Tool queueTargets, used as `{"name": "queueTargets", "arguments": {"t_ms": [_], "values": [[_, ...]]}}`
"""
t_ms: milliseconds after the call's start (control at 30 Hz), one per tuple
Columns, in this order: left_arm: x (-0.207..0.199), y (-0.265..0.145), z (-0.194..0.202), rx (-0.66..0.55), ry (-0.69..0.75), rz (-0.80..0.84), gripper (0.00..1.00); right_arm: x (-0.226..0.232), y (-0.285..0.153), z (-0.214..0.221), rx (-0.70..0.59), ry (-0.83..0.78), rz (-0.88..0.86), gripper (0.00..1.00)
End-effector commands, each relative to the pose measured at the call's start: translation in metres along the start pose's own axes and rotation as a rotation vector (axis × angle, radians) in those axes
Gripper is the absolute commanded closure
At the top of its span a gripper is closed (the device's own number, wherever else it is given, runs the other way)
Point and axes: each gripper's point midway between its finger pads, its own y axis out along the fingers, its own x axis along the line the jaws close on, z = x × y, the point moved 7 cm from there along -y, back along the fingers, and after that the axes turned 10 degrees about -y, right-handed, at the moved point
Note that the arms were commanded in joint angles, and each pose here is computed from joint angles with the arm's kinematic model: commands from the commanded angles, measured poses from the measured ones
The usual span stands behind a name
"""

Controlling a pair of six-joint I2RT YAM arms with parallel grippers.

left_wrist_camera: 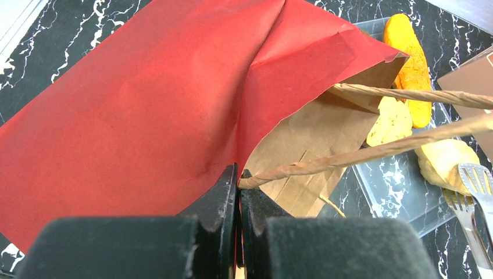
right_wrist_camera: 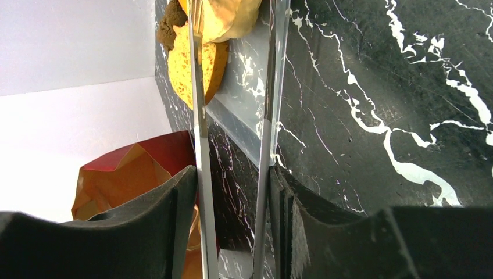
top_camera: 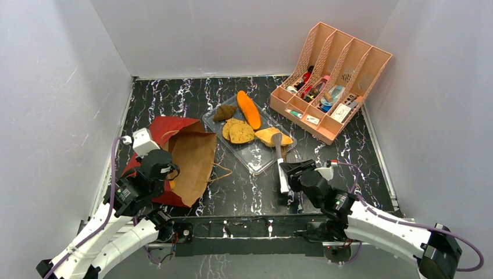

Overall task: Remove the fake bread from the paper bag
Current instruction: Place the fake bread in the container.

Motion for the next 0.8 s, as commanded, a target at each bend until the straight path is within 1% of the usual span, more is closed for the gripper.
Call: {"name": "queueTargets", "arguments": {"t_ms": [0, 767], "values": [[-0.004, -0.004, -0.008, -0.016, -0.025, 0.024, 1.00, 0.012, -0.005, -0.004, -0.004, 0.038, -0.049, 0.56], [-0.004, -0.006, -0.009, -0.013, -0.010, 0.033, 1.00, 0.035, -0.024, -0.004, 0.052, 0.026, -0.124, 0.58]]}}
